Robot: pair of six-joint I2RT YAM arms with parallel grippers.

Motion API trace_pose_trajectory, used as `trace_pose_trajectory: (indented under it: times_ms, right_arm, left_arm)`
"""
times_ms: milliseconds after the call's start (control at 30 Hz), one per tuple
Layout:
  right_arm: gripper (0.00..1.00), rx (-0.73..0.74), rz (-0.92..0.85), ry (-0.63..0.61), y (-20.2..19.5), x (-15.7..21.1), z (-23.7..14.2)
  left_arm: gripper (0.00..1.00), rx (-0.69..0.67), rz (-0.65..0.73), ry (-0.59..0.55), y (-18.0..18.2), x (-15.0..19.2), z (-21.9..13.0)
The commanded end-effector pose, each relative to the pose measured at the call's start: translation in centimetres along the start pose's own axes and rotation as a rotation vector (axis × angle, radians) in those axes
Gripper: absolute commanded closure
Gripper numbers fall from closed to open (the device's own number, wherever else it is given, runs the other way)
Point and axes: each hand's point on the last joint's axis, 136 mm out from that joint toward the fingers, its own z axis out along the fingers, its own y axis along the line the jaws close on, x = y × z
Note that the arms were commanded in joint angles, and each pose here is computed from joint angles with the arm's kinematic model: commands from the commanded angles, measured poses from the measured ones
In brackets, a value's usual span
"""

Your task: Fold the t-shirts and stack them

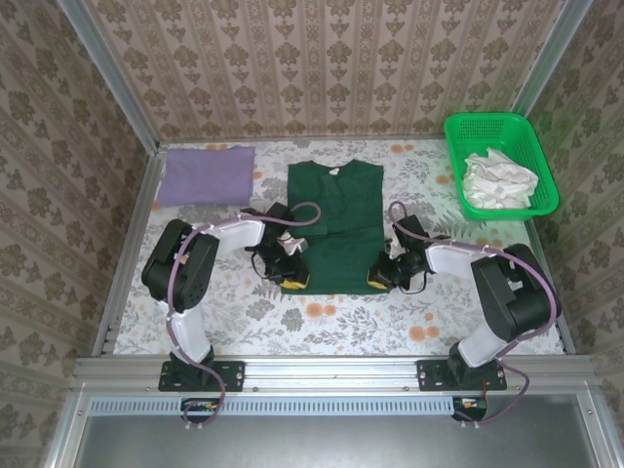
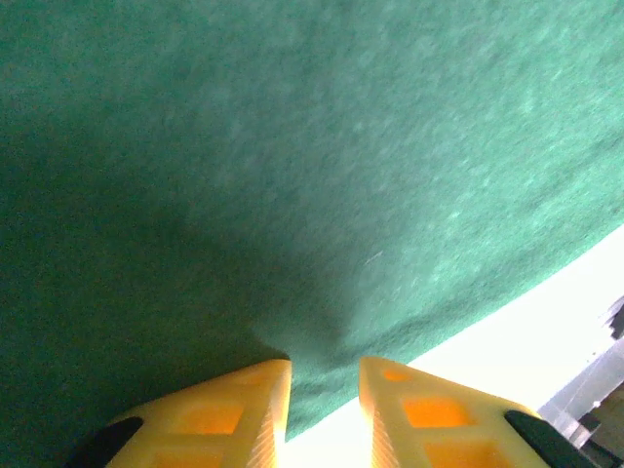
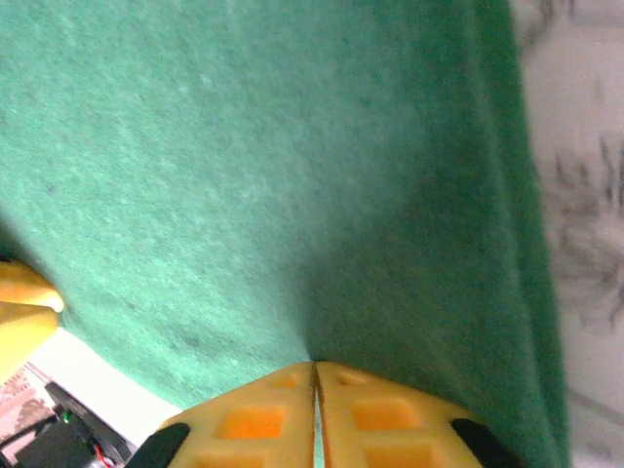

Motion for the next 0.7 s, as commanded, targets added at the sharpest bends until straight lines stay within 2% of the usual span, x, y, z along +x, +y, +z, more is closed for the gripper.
trace_pose_trajectory:
  times_ms: [0,100,233,367,667]
  right_arm:
    - [0.82,0.134,0.069,0.051,-3.0,2.9,-1.3]
    - [0.76,0.073,0.043,-0.016,-0.8,1.9,-3.1]
    - [0.79,0.043,0.042,-0.098,1.6,-0.6,-4.3]
    - [0.83,0.039,0.07,-0.101,2.9,-3.2,-3.2]
    - [0.85,0.121,0.101,-0.075,3.6,-8.2,-0.4]
  left_arm:
    - [0.69,-0.09,-0.058,0.069,1.6,3.2,-1.1]
    - [0.65,-0.065,-0.037,0.0,-0.1,1.9,-3.4]
    - [0.65,0.0,-0.021,-0.056,-2.4,-1.2,-4.8]
    - [0.65,0.062,-0.02,-0.098,-4.0,-4.7,-4.6]
    - [0.66,0.045,-0.023,-0.155,-4.0,-11.0,-3.3]
